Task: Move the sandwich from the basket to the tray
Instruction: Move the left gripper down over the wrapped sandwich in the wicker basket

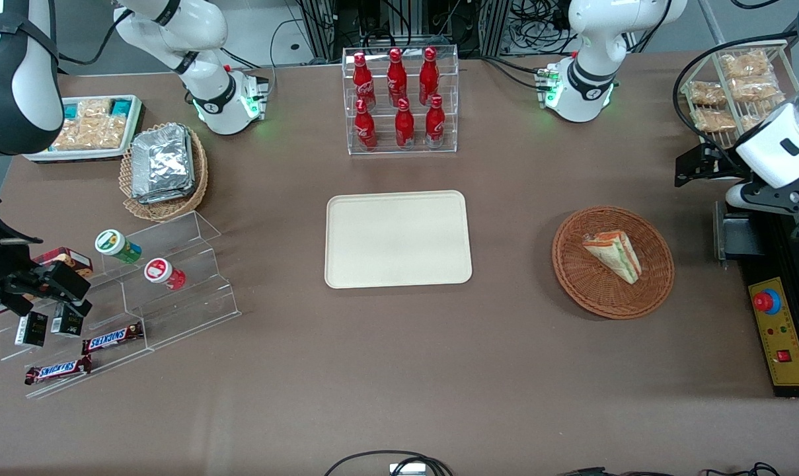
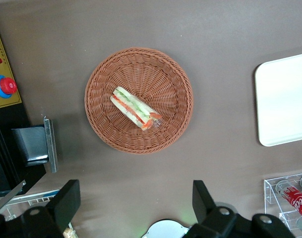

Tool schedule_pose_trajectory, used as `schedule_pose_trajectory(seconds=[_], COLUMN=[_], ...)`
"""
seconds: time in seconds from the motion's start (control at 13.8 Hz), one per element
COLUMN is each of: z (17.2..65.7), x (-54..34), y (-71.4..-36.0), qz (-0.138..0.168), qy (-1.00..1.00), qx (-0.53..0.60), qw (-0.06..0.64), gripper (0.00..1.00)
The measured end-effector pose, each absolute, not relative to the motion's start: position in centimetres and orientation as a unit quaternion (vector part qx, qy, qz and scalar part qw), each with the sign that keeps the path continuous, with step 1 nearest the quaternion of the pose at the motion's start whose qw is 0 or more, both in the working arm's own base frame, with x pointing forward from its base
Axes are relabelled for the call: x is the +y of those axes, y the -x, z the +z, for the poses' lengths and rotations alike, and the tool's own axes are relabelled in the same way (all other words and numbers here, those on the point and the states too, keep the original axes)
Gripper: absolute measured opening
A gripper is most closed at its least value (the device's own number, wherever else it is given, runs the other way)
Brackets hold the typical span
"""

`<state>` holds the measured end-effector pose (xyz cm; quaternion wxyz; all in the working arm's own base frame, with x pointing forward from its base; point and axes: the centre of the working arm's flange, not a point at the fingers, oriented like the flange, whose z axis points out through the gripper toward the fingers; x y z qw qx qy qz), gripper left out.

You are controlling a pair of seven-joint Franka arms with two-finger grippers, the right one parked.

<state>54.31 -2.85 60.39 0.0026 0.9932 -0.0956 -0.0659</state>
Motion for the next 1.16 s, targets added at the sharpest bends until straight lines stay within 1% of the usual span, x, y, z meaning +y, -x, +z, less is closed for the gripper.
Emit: schedule_pose_trajectory(seconds=[0.29,0.44,0.51,0.65,0.8,1.02,1.16], z=[60.0,59.1,58.3,55.4,51.1,45.2,41.8], x=[-2.8,-3.0,-3.3,-3.8,-4.1,-4.6,-4.7], y=[-54.7,-55.6,-56.1,-57.0,-57.1,-56.3,-55.4], qz=[-0.063,-0.056,-0.057,-0.058,-0.061,-0.062,-0.055], qy=[-0.994,-0.996,-0.997,-0.998,-0.998,-0.996,-0.994], qx=[-0.093,-0.074,-0.059,-0.038,0.001,0.058,0.09], qw=[0.003,0.003,0.003,0.001,-0.001,-0.006,-0.007], gripper=[1.0,1.0,1.0,1.0,1.0,1.0,1.0])
